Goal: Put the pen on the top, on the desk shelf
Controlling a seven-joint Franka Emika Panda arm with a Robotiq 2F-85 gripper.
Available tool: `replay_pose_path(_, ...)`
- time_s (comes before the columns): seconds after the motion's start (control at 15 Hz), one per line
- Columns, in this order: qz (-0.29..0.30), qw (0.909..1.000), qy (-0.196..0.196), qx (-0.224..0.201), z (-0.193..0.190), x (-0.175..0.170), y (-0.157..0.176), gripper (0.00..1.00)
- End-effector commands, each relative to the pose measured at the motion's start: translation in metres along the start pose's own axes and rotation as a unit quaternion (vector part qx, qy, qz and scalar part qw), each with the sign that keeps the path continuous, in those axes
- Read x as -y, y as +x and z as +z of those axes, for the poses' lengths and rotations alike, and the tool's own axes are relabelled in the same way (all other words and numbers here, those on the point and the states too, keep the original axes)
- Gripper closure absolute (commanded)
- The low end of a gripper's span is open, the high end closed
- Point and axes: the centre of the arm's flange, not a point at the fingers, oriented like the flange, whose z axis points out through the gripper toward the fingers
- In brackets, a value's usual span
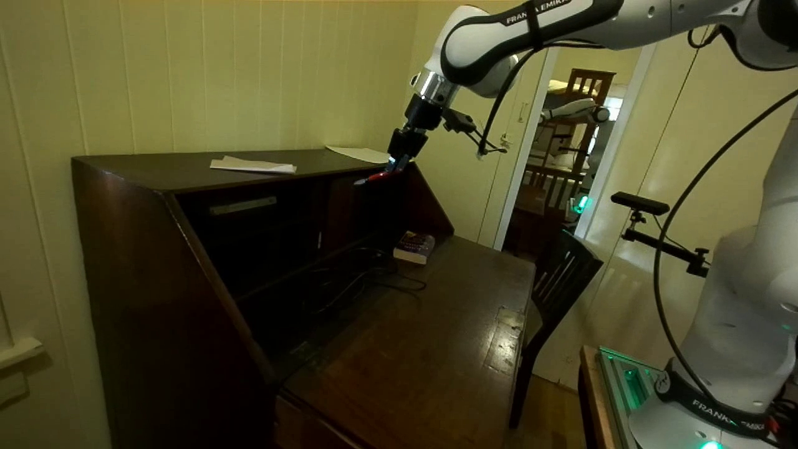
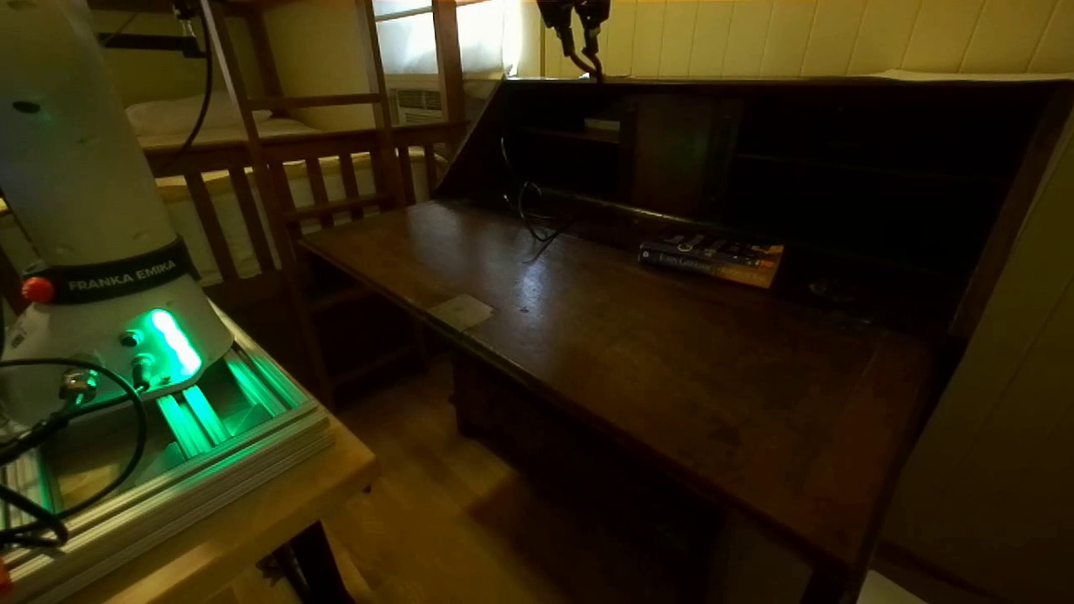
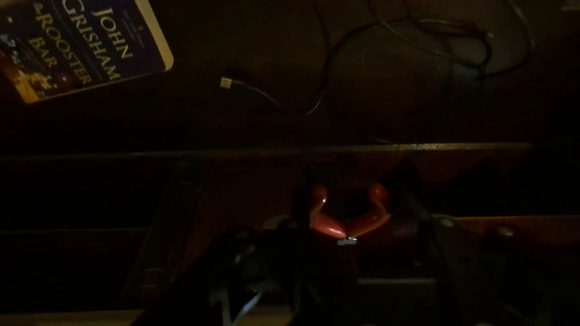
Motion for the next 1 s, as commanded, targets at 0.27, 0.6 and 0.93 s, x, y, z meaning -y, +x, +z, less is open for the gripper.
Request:
replay_pose_path(0.27, -0.004, 0.9981, -0.043, 0.043, 0.016, 0.049, -0.070, 0.51)
replay_pose_path(0.6, -0.001, 0.9979, -0.051, 0.041, 0.014, 0.063, -0.101, 0.51)
replay_pose_path(0.93, 0.002, 0.9992, -0.040, -0.005, 0.026, 0.040, -0.083, 0.76)
